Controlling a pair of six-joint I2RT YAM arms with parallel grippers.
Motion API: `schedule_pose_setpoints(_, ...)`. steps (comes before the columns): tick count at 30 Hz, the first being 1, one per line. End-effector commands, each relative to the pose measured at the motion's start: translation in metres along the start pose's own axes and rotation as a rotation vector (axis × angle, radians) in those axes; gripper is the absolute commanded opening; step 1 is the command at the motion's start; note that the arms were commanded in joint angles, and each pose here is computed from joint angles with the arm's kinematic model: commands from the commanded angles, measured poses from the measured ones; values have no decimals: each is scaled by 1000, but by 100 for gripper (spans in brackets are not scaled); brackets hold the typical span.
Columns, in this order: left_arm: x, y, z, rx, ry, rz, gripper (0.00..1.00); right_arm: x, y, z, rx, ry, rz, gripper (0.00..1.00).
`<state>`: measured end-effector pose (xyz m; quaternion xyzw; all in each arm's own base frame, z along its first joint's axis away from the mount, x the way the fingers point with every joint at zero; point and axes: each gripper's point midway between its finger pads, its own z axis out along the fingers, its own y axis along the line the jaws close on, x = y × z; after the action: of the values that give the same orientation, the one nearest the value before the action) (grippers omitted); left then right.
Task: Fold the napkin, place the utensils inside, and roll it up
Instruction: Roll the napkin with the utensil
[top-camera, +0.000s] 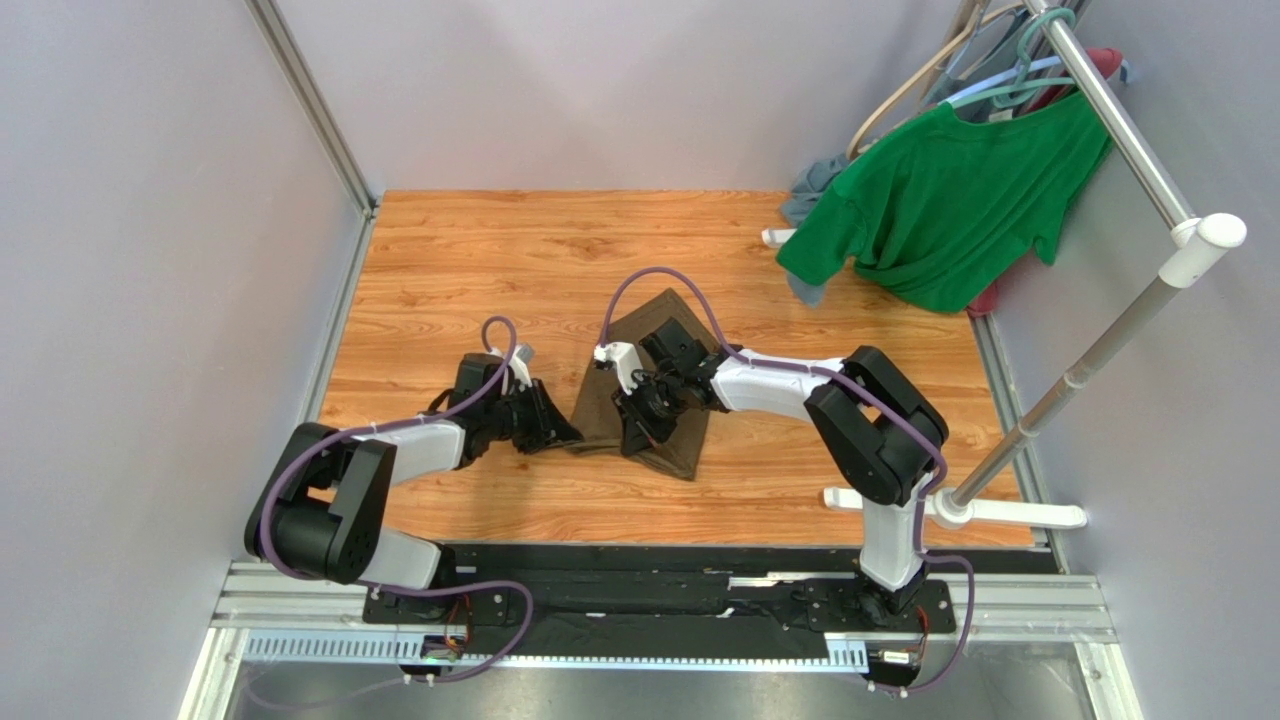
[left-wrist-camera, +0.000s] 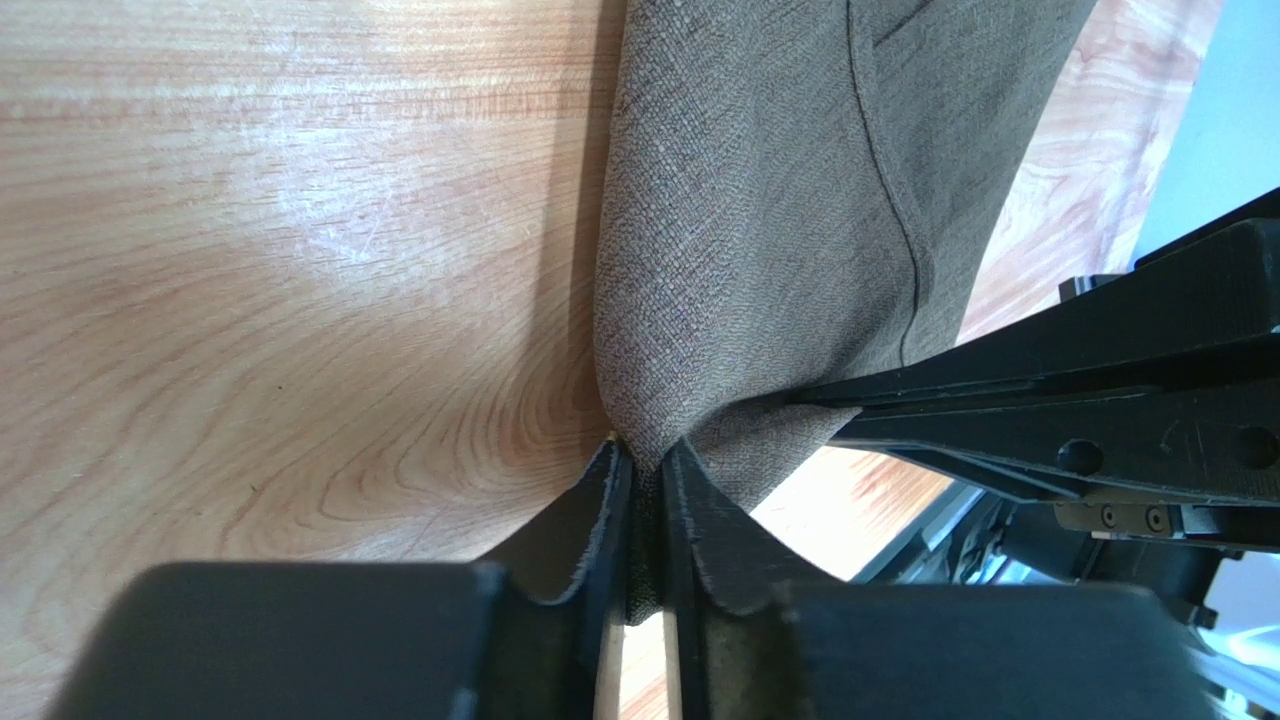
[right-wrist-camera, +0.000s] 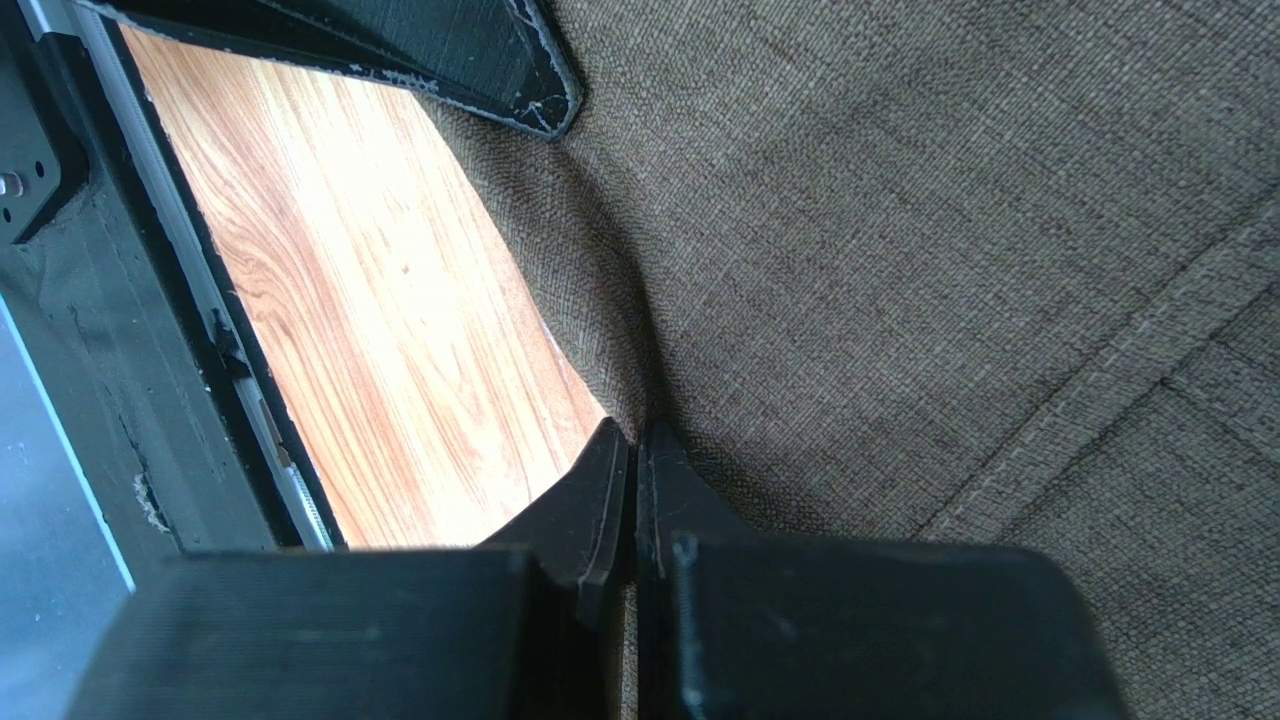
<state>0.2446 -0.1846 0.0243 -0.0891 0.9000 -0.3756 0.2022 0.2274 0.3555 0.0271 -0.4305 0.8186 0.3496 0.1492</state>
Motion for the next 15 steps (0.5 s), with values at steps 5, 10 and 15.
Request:
schedule_pose_setpoints(5, -3, -6, -1, 1, 20, 14, 4, -17, 0, -4, 8, -43, -29, 0)
schedule_pose_setpoints(10, -4, -7, -1, -15, 38, 11, 0, -28, 9, -17, 46, -73, -68, 18)
schedule_pose_setpoints(15, -7, -8, -3, -35, 69, 12, 0, -42, 29, -32, 147, -103, -175, 48)
